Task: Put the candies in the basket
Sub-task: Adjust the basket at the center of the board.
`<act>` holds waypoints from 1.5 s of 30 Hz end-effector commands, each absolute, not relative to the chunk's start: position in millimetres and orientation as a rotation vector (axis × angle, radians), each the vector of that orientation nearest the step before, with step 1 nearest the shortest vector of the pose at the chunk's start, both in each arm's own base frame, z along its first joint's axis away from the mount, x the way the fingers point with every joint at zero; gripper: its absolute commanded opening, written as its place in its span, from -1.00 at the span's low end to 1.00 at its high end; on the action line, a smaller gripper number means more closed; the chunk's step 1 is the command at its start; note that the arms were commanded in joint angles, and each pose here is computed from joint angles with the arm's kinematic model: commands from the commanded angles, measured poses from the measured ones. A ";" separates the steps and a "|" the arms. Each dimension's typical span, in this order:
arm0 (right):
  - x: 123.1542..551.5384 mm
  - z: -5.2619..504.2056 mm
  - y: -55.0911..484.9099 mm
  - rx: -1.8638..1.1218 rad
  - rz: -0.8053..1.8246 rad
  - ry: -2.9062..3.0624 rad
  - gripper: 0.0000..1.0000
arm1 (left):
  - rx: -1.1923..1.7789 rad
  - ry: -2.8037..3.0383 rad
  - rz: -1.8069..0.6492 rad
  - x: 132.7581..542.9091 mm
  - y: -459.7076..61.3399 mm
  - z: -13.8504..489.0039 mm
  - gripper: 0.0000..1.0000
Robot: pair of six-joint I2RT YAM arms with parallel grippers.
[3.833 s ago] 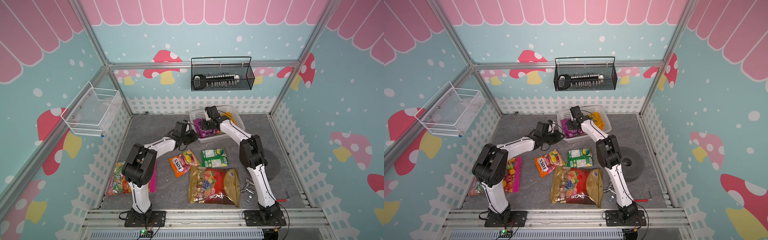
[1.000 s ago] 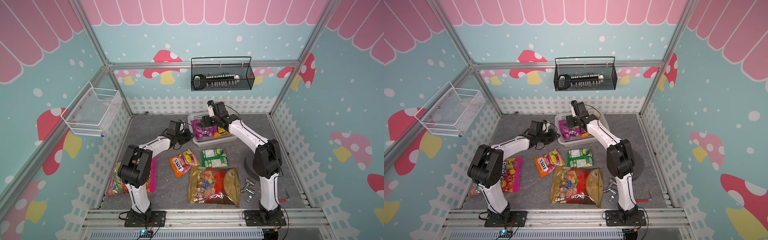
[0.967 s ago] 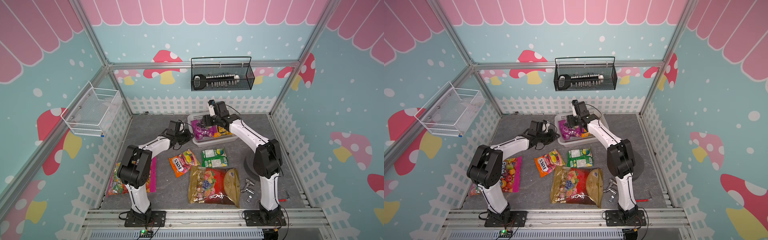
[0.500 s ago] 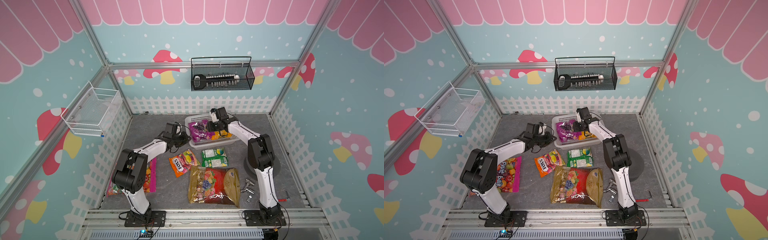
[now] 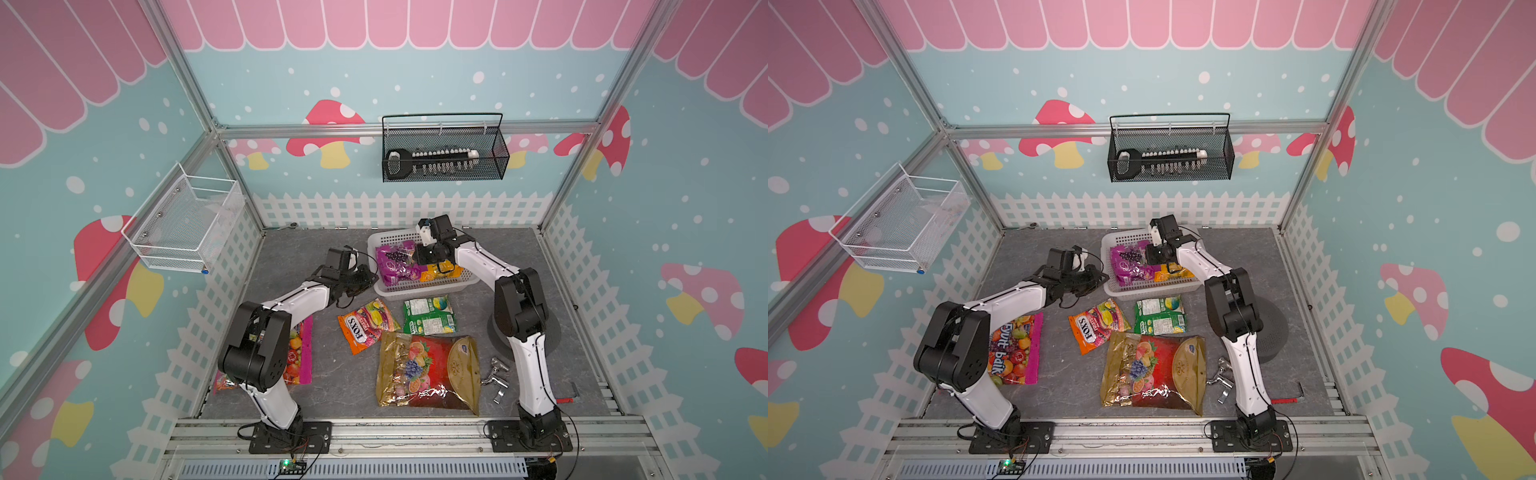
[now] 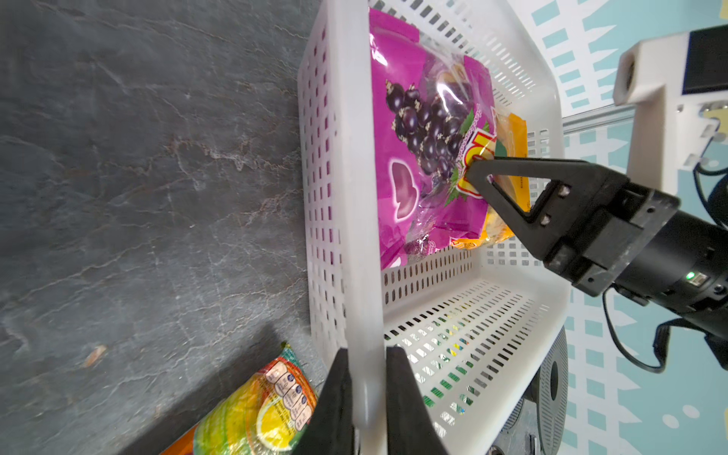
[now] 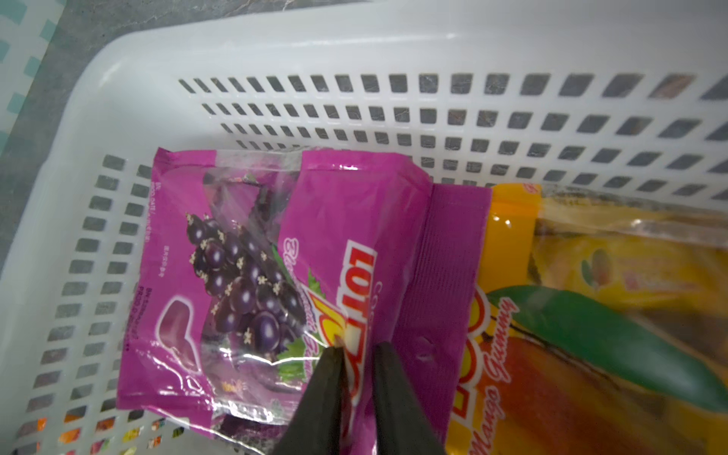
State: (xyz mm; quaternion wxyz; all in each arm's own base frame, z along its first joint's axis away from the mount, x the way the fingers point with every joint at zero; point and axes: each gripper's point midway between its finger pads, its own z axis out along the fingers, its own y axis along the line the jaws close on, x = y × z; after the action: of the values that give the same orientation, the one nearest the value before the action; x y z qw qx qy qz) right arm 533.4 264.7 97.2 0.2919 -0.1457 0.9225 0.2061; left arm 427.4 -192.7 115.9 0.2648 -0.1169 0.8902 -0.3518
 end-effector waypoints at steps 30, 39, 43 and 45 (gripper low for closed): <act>489.6 77.5 249.4 -0.452 0.698 2.618 -0.64 | -0.380 2.394 -0.770 432.5 -157.8 101.5 -0.81; 489.0 49.3 218.2 -0.503 0.457 2.685 -0.49 | -0.457 2.364 -0.703 435.9 -131.1 102.3 -1.00; 487.8 61.1 225.8 -0.499 0.524 2.665 -0.19 | -0.459 2.359 -0.709 436.0 -130.4 104.4 -1.00; 487.3 72.6 231.0 -0.495 0.571 2.642 -0.08 | -0.452 2.358 -0.723 435.8 -132.0 106.3 -1.00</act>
State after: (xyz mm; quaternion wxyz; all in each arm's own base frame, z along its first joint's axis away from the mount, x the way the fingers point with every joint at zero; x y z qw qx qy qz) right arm 500.2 250.7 82.1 0.2296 -0.1932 0.9271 0.2248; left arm 433.1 -169.7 115.3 0.2887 -0.1407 0.8847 -0.3379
